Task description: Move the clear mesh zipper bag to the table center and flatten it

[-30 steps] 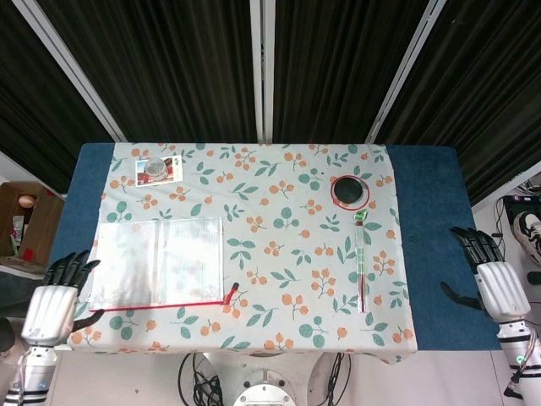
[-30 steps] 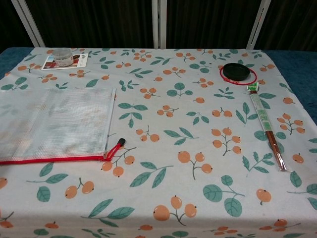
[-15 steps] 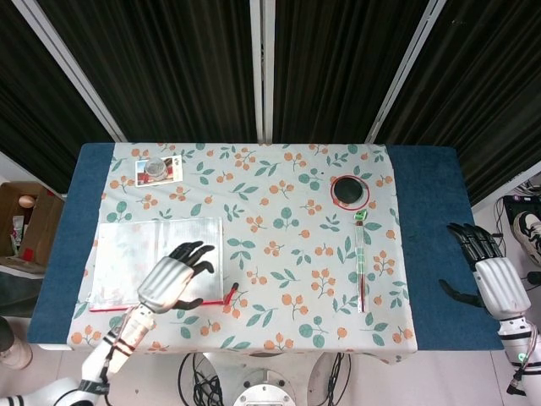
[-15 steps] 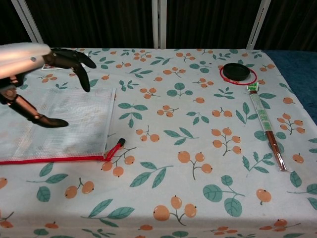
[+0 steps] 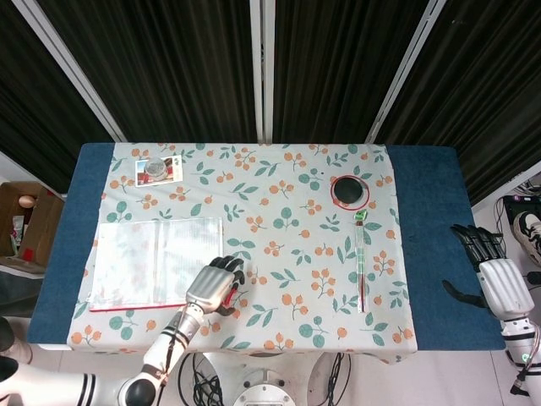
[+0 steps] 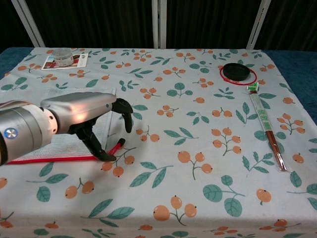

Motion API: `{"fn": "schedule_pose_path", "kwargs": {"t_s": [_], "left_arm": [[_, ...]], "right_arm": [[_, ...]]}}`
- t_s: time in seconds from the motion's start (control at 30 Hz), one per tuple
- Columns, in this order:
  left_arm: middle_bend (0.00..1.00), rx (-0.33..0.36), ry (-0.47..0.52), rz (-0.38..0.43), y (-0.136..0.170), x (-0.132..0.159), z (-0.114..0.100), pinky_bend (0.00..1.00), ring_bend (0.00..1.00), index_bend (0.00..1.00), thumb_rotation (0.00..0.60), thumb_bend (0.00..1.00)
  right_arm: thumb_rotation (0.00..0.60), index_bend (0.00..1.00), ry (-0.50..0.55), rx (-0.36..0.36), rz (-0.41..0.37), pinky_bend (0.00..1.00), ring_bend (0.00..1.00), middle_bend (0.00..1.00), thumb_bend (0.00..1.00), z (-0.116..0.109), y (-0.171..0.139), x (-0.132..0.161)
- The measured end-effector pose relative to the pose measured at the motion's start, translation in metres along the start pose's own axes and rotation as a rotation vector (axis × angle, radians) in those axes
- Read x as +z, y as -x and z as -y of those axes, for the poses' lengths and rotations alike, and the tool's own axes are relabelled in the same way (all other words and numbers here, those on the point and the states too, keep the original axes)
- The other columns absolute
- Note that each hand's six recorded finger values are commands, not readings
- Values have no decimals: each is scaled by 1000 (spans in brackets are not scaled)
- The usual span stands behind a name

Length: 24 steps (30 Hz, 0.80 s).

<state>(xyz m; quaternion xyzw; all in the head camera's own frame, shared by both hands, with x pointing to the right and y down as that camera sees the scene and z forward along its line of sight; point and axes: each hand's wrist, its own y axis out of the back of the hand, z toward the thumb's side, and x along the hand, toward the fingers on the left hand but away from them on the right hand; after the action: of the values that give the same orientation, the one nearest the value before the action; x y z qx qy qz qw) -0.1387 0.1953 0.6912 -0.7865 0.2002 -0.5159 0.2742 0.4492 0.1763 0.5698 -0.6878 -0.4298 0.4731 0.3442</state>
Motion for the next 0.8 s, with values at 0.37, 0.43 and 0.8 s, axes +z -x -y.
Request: {"fn": "schedule_pose_path", "kwargs": {"t_s": [0.37, 0.43, 0.8], "left_arm": [[123, -24, -39, -105, -9, -4, 13, 145, 90, 424, 600, 186], [123, -29, -45, -123, -9, -8, 15, 145, 90, 424, 600, 187], [123, -56, -10, -134, -8, -10, 21, 146, 90, 434, 600, 190]], "right_arm": [[600, 35, 13, -6, 14, 0, 0, 77, 156, 1, -3, -3], [600, 35, 13, -6, 17, 0, 0, 77, 156, 1, -3, -4], [600, 35, 12, 1, 17, 0, 0, 77, 157, 3, -2, -4]]}}
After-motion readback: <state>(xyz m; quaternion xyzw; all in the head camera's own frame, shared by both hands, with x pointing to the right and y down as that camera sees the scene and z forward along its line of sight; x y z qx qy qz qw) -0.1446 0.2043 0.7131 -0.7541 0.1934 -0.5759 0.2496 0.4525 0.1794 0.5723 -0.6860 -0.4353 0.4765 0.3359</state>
